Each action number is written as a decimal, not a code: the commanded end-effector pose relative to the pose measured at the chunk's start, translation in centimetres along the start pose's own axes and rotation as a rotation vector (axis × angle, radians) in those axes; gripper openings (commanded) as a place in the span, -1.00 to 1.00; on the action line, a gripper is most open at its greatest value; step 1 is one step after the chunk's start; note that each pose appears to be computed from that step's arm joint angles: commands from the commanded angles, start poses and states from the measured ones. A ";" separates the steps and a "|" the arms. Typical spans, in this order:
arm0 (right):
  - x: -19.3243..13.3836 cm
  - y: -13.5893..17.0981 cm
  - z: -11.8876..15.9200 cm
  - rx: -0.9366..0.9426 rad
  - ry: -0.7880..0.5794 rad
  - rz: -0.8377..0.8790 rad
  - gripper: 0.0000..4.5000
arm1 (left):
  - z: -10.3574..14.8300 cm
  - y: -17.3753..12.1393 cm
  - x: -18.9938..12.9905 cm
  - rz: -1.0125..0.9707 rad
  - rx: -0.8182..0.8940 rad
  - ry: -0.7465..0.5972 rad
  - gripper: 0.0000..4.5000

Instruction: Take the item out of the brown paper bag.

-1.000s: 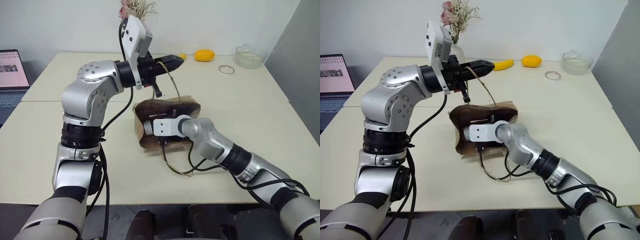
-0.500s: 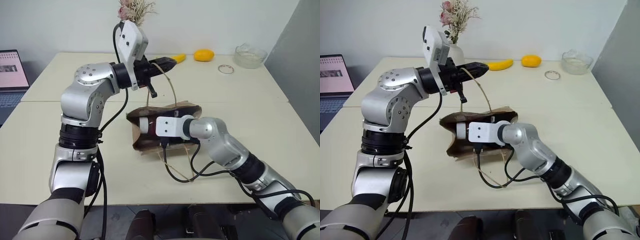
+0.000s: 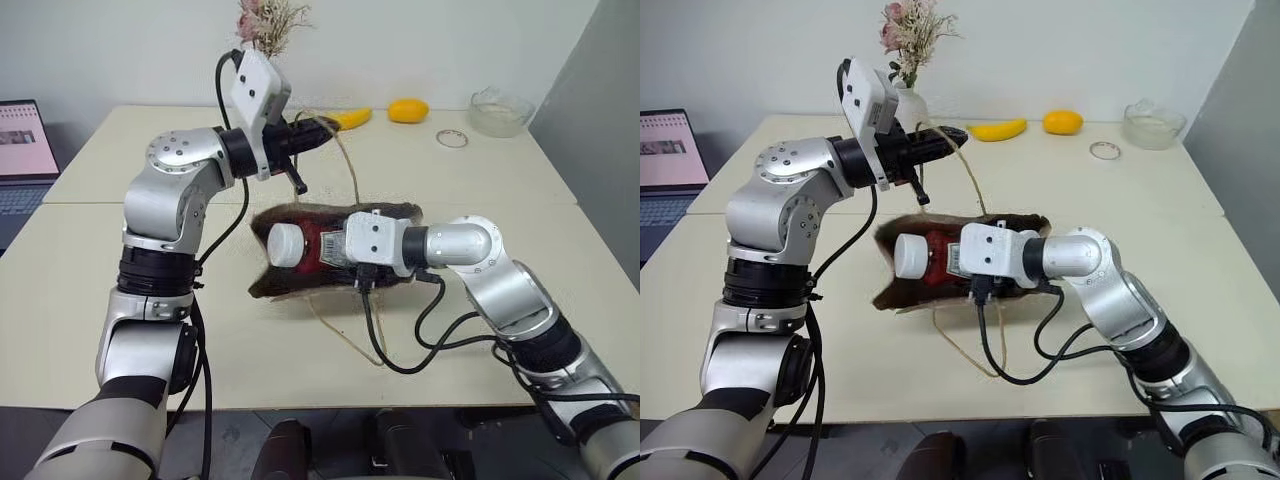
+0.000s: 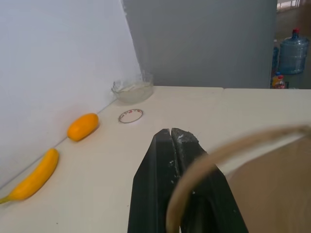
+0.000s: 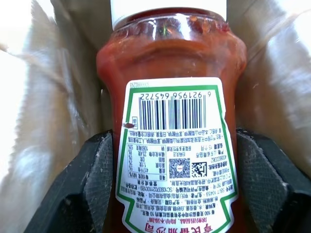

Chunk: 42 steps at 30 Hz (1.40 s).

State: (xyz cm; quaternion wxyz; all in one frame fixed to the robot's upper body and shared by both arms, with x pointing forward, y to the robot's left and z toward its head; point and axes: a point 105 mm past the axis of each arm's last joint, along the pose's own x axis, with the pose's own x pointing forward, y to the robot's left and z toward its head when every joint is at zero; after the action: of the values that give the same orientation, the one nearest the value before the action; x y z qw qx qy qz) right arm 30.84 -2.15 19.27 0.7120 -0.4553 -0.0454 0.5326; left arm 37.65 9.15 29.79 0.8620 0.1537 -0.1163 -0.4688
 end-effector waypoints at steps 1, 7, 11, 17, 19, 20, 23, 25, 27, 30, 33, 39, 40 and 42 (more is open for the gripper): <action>-0.6 -0.8 2.7 -0.048 -0.111 -0.021 0.43 | 1.7 0.0 0.2 0.001 0.055 -0.042 -1.00; -3.9 -2.9 6.8 0.187 -0.427 -0.054 0.43 | 1.5 0.1 0.3 0.007 0.055 -0.036 -1.00; -5.8 -4.0 6.8 0.327 -0.525 -0.059 0.43 | 1.4 0.0 0.4 0.006 0.054 -0.036 -1.00; -8.6 -5.9 8.1 0.516 -0.729 -0.112 0.43 | 1.3 0.1 0.4 0.011 0.050 -0.036 -1.00; -9.4 -6.7 8.4 0.585 -0.801 -0.144 0.43 | 1.4 0.0 0.4 0.011 0.049 -0.037 -1.00; -10.1 -7.5 8.2 0.616 -0.827 -0.191 0.43 | 1.4 0.0 0.4 0.011 0.049 -0.037 -1.00; -12.1 -10.7 5.8 0.685 -0.825 -0.412 0.43 | 1.4 0.0 0.4 0.011 0.050 -0.037 -1.00; -12.8 -12.1 1.6 0.616 -0.586 -0.584 0.43 | 1.3 0.0 0.3 0.012 0.050 -0.035 -1.00; -13.5 -12.2 -3.8 0.480 -0.232 -0.685 0.43 | 1.2 0.1 0.3 0.013 0.051 -0.032 -1.00; -13.8 -11.5 -8.4 0.361 0.046 -0.687 0.43 | 1.2 0.1 0.2 0.015 0.051 -0.030 -1.00; -14.4 -9.5 -14.7 0.304 0.375 -0.651 0.43 | 1.1 0.0 0.2 0.016 0.051 -0.029 -1.00; -12.9 -5.2 -18.2 0.295 0.504 -0.452 0.43 | 0.9 0.0 0.2 0.019 0.049 -0.027 -1.00; -12.9 -4.7 -18.6 0.291 0.529 -0.429 0.43 | 0.9 0.0 0.1 0.020 0.048 -0.027 -1.00; -12.8 -3.8 -19.2 0.307 0.550 -0.386 0.43 | 0.8 0.0 0.1 0.021 0.047 -0.026 -1.00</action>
State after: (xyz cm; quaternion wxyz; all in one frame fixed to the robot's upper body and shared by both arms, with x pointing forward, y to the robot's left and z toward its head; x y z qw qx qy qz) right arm 38.69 -23.43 14.73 0.8514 -0.4325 0.1555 0.2529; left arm 37.89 8.67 29.39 0.8624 0.1601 -0.1155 -0.4662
